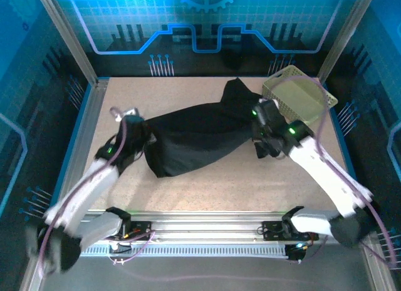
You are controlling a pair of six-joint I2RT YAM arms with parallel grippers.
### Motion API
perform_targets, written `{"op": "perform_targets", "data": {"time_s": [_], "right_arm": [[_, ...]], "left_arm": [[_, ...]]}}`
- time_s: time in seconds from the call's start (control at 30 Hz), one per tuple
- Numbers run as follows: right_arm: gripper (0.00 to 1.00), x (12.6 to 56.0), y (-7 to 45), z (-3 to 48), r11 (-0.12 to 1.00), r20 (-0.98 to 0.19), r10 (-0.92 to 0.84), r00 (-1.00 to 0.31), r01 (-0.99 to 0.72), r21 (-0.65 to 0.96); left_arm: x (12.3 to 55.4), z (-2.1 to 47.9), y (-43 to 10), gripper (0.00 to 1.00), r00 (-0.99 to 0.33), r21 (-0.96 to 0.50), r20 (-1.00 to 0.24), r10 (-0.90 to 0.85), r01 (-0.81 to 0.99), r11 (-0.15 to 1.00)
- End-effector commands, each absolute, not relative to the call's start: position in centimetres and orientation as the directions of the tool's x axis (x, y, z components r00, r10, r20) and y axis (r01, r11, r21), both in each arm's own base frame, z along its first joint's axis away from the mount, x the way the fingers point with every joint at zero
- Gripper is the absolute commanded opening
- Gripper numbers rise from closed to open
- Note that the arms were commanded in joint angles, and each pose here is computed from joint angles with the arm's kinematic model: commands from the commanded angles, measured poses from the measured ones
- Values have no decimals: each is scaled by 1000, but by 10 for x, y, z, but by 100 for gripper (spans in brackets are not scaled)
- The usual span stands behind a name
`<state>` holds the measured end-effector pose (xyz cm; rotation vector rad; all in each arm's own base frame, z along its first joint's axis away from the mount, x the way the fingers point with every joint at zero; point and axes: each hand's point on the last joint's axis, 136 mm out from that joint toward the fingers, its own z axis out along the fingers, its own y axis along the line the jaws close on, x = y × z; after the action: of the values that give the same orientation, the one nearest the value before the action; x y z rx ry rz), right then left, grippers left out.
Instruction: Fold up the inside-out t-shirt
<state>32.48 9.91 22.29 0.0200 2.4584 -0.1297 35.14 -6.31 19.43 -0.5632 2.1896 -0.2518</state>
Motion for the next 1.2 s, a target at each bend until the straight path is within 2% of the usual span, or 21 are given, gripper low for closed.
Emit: {"op": "perform_targets", "data": {"time_s": [0.0,0.07,0.1,0.13,0.17,0.2,0.23,0.3,0.37,0.43,0.5,0.63,0.83,1.17], "right_arm": [[0,367,109,158,996,-478,-58,-876,-19,-86],[0,393,110,135,991,-437,-74,-896,-17,-132],[2,405,107,124,983,-415,-84,-906,-8,-183],[8,414,104,116,973,-397,-98,-913,-5,-229],[23,422,99,110,962,-380,-107,-919,1,-274],[40,427,95,110,949,-372,-113,-921,11,-315],[49,429,91,115,940,-377,-117,-919,20,-340],[60,428,89,132,934,-409,-132,-903,25,-356],[64,418,92,149,943,-452,-143,-880,17,-332],[66,405,96,157,959,-478,-139,-868,2,-282],[67,386,100,158,978,-491,-108,-864,-5,-207],[67,351,105,141,996,-488,-54,-871,-15,-84],[67,319,94,111,999,-466,22,-884,31,-12],[68,306,84,101,997,-444,73,-893,65,32]], "left_arm": [[387,139,-46,0,-646,-284,-579,-498,-413,865],[406,109,-42,3,-695,-275,-499,-517,-439,855],[413,95,-41,19,-722,-263,-453,-523,-452,853],[416,85,-39,37,-741,-245,-419,-524,-464,852],[418,78,-36,48,-756,-224,-387,-527,-478,849],[417,76,-33,57,-762,-210,-374,-530,-487,848],[415,80,-30,65,-757,-203,-385,-528,-489,848],[405,98,-24,81,-728,-208,-441,-526,-487,848],[389,116,-18,86,-701,-215,-483,-525,-486,847],[372,126,-19,87,-688,-240,-498,-528,-476,846],[356,124,-27,79,-695,-274,-480,-536,-461,844],[342,108,-49,74,-750,-277,-426,-506,-424,862],[351,77,-65,64,-779,-287,-352,-519,-439,852],[376,45,-63,49,-769,-294,-327,-550,-470,832]]}}
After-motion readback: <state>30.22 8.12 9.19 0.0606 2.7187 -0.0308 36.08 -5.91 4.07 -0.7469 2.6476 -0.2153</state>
